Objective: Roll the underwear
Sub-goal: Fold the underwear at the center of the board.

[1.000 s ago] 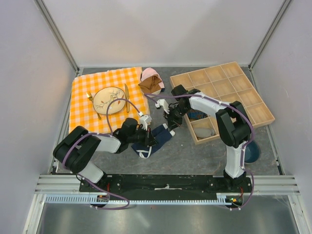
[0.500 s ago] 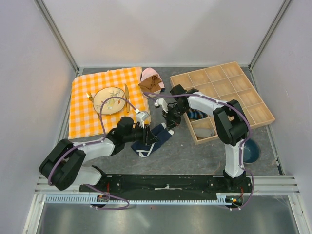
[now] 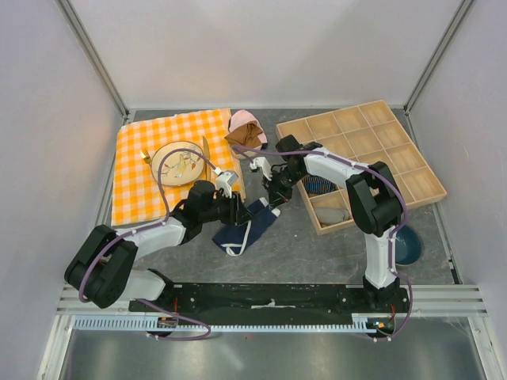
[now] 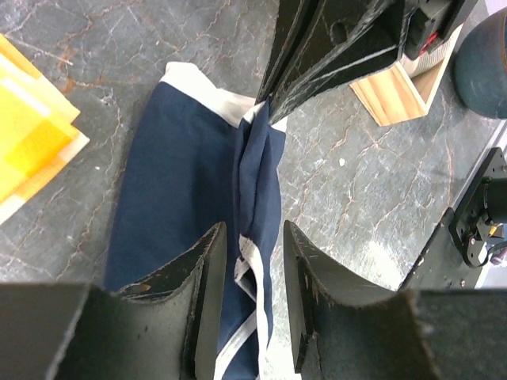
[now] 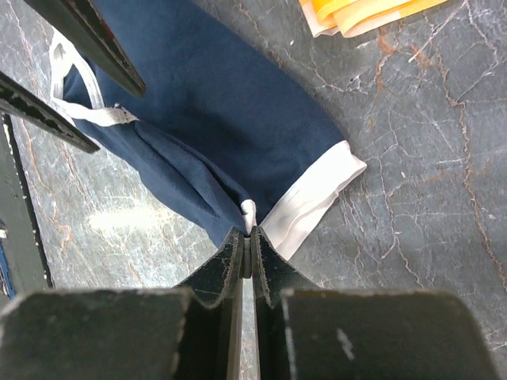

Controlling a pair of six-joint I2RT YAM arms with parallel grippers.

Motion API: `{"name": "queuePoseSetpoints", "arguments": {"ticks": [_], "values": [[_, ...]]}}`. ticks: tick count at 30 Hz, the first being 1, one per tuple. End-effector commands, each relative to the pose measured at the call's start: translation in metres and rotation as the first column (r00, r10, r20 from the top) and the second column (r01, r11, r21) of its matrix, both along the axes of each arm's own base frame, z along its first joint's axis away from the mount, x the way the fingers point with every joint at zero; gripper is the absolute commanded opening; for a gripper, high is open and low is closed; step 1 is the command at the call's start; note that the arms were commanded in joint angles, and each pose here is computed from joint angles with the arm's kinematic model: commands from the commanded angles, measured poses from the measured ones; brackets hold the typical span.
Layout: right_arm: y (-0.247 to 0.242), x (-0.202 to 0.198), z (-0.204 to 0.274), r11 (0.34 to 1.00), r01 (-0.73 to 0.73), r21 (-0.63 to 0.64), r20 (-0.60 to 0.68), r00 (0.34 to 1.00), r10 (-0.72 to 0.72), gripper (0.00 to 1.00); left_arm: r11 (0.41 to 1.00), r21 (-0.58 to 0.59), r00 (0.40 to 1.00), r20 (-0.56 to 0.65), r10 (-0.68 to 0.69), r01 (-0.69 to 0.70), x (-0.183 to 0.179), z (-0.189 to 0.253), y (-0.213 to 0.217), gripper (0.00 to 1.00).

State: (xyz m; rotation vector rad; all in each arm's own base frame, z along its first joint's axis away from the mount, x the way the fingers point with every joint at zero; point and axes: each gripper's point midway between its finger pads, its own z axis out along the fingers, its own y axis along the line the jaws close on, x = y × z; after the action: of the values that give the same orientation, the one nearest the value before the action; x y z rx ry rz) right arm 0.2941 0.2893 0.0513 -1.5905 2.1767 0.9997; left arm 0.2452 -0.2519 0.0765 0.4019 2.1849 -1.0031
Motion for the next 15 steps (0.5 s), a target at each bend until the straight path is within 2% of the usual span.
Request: {"name": "queuePoseSetpoints", "arguments": {"ticks": [1, 7, 15], "values": [[0.013, 0.013, 0.005, 0.999, 0.029, 0.034, 0.006, 1.000, -0.029, 0.11, 1.000, 0.004, 0.998, 0.055, -0.022, 0.022, 0.015, 0.009, -0.007, 0.41], [0.014, 0.021, -0.006, 0.995, 0.097, -0.004, -0.007, 0.995, -0.097, 0.10, 0.999, 0.034, 1.000, 0.028, -0.006, 0.005, 0.013, -0.006, -0.001, 0.39], [0.015, 0.029, -0.023, 0.979, 0.195, -0.055, -0.015, 0.980, -0.196, 0.10, 0.999, 0.022, 0.987, 0.158, 0.036, -0.040, 0.016, 0.027, 0.010, 0.39]]}}
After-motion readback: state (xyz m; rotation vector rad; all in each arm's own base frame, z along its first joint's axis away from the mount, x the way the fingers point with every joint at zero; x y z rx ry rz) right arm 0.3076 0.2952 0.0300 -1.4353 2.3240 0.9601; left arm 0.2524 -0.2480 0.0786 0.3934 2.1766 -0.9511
